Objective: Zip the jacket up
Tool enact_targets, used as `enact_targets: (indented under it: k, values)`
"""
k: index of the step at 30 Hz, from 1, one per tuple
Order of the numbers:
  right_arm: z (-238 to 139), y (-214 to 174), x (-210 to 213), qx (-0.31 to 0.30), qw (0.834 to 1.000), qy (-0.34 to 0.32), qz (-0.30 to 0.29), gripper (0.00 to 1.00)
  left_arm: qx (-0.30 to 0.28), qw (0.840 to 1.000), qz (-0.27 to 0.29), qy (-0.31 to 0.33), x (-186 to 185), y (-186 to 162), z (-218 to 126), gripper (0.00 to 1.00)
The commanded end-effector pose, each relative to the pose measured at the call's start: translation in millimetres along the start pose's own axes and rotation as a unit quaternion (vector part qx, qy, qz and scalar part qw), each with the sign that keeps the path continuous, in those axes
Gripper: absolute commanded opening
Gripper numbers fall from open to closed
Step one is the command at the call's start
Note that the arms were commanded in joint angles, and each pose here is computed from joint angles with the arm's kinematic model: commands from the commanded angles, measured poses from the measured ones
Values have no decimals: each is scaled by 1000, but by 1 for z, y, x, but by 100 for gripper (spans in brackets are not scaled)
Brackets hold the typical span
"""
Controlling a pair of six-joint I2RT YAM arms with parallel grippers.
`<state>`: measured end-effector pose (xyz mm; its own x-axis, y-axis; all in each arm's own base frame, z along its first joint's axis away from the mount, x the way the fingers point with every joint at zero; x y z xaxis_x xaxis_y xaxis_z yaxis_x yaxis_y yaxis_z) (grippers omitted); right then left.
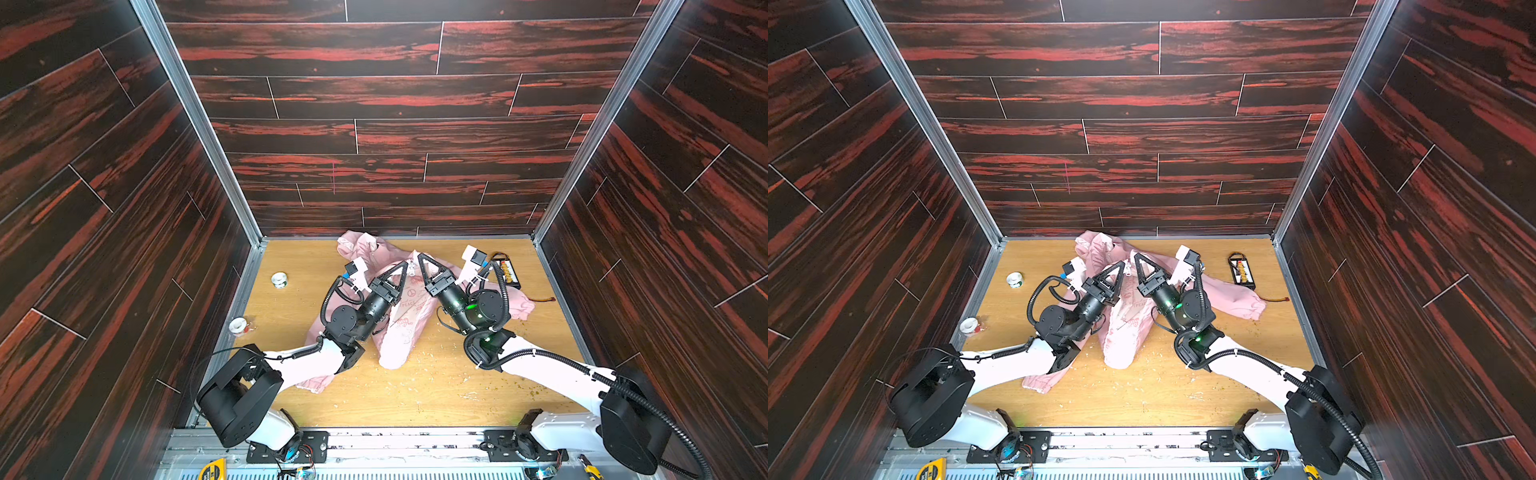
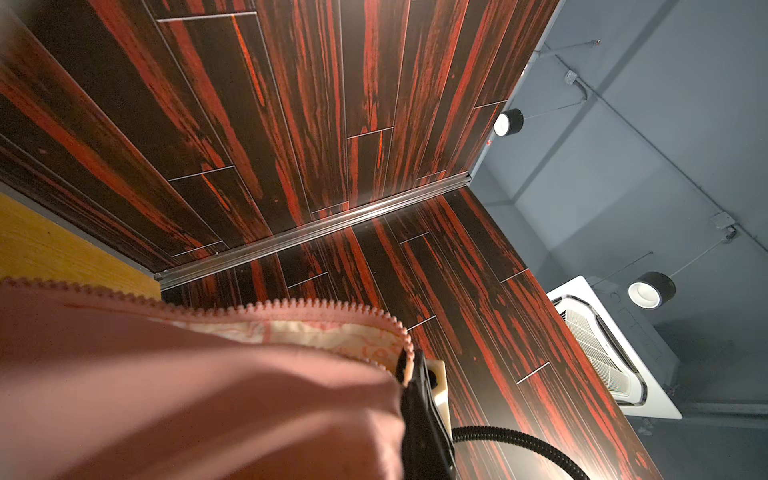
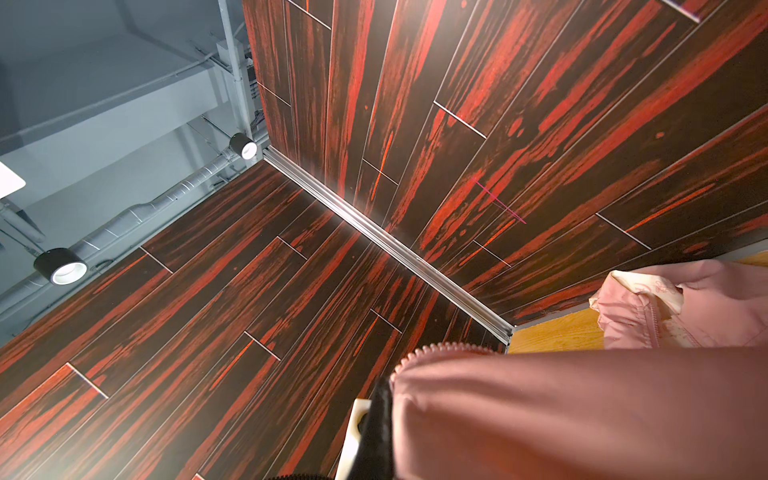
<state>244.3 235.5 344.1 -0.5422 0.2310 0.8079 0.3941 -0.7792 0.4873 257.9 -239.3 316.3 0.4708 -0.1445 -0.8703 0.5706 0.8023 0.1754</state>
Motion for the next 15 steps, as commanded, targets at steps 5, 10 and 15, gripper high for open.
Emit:
enact_targets:
  k: [5,10,15]
  values:
    - [7,7,15,-31,999,23,5,0,-13,999,1,-51,-26,5,1,0]
    - [8,6,15,-27,999,25,3,0,-13,999,1,-51,-26,4,1,0]
    - [9,3,14,-22,1000,21,5,0,-14,999,1,-51,-27,4,1,0]
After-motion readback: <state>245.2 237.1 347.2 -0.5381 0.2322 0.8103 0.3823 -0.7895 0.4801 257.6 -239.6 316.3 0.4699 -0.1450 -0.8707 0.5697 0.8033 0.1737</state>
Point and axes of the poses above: each gripper's point midway between its finger pads, its own z axis out along the fingers, its own x axis along the line the jaws close on, y = z × x, the point moved 9 cm from there along -z, back along the fingers
